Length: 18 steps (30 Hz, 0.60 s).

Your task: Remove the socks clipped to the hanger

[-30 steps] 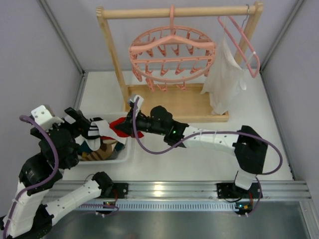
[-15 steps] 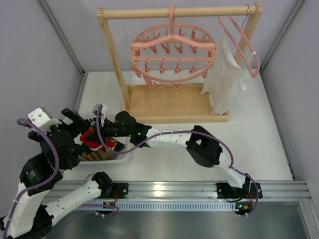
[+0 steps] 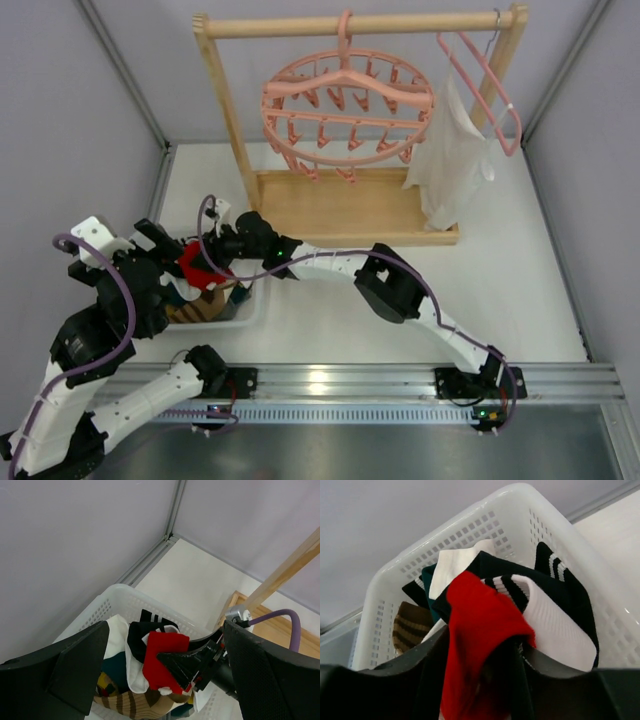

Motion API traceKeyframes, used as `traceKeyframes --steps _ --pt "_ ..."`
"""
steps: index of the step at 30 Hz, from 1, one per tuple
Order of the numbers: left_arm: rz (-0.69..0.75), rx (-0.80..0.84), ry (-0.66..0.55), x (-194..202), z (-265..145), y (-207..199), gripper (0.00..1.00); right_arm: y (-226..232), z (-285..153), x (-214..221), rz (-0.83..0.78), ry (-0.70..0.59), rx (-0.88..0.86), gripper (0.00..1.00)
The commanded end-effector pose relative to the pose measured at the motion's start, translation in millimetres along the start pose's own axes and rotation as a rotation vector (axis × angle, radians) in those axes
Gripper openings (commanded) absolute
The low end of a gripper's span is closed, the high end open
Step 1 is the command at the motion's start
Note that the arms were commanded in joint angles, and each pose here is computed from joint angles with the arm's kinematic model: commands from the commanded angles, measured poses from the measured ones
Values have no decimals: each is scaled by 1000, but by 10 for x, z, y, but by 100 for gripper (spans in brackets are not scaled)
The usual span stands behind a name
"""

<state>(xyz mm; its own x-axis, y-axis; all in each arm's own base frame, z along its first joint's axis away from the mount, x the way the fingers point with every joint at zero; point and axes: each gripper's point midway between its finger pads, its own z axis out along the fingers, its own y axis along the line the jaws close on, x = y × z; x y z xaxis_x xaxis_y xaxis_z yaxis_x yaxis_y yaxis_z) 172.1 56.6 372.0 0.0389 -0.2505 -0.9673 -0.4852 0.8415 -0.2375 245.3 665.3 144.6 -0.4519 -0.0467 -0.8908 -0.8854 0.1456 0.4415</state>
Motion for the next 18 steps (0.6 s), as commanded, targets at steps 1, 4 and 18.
traceKeyframes --steps 1,4,18 --pt "15 -3 9 63 12 -19 98 164 19 -296 -36 -46 -29 46" --pt "14 -1 11 78 13 -23 98 245 -35 -354 -43 -49 -45 53" --pt "-12 26 29 148 9 -74 98 776 -825 -775 -145 -98 -34 79"
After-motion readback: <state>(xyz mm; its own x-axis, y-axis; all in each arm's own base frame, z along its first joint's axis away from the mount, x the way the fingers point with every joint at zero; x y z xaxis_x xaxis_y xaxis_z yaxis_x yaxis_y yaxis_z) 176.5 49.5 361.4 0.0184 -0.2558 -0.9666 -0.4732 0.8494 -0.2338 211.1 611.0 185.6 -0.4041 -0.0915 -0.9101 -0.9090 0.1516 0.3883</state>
